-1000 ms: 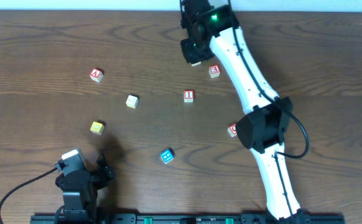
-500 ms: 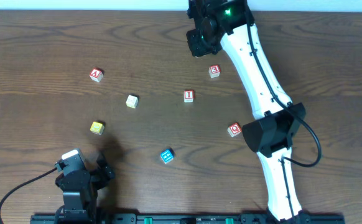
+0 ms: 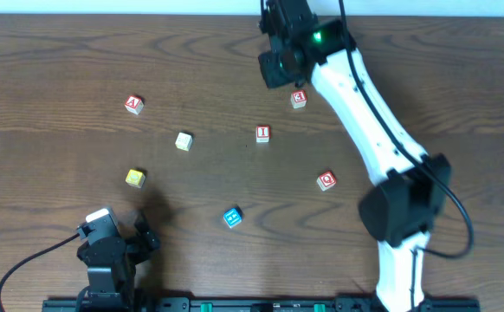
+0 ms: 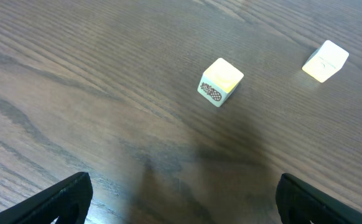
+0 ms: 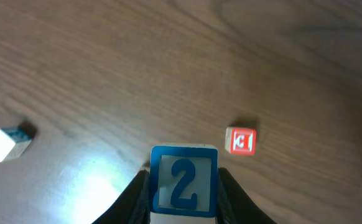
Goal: Spell out Ai2
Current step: 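Carry the blue '2' block toward the right side of the 'I' block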
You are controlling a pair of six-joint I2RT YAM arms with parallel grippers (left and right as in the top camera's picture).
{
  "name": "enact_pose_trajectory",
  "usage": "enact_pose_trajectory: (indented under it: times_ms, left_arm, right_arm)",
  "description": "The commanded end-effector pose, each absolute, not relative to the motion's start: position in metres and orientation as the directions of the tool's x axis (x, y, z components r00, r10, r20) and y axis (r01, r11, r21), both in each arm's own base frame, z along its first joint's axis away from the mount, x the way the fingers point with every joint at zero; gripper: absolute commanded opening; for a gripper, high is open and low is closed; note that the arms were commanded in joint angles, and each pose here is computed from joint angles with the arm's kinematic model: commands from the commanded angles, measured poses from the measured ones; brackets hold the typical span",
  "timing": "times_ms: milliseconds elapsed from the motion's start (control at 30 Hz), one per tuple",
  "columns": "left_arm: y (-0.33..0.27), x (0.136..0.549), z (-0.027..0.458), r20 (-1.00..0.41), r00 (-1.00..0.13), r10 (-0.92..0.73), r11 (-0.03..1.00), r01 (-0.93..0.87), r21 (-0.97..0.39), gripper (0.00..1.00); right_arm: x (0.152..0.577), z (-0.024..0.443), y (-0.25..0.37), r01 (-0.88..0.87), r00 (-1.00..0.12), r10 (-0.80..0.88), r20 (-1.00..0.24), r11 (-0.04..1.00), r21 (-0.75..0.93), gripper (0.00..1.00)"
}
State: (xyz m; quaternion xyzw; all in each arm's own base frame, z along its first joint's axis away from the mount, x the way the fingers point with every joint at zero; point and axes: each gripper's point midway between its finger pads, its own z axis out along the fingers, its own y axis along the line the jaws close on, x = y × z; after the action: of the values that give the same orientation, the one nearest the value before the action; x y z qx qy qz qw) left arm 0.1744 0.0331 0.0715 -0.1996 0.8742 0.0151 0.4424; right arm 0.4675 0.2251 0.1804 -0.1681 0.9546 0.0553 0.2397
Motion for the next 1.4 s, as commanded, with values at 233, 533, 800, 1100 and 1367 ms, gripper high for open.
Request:
enact_pose_trajectory:
  times_ms: [233, 533, 800, 1100, 1367]
  left_arm:
    - [0.034, 0.170, 0.057, -0.757, -0.558, -0.340, 0.918, -0.373, -0.136, 0.95]
    - [0.034, 0.170, 0.057, -0.757, -0.558, -0.340, 0.918, -0.373, -0.137, 0.95]
    - [0.034, 0.170, 0.057, -0.757, -0.558, -0.340, 0.918, -0.373, -0.137, 0.95]
    - [0.034, 0.170, 0.057, -0.757, -0.558, -0.340, 0.918, -0.373, -0.136, 0.95]
    - [0.034, 0.170, 0.057, -0.757, -0.558, -0.340, 0.918, -0.373, -0.137, 0.95]
  right_arm:
    - [0.408, 0.153, 0.198, -0.268, -0.859, -0.218, -0.462, 0.963, 0.043, 0.02]
    - [0.376, 0.115, 0.183, -0.163, -0.880, -0.093, -0.465, 0.980, 0.112, 0.01]
    - [0.367, 0.089, 0.182, -0.123, -0.890, -0.042, -0.454, 0.981, 0.149, 0.02]
    - [0.377, 0.068, 0.196, -0.144, -0.868, -0.051, -0.494, 0.978, 0.153, 0.02]
    - [0.385, 0.044, 0.203, -0.134, -0.876, -0.039, -0.482, 0.977, 0.164, 0.01]
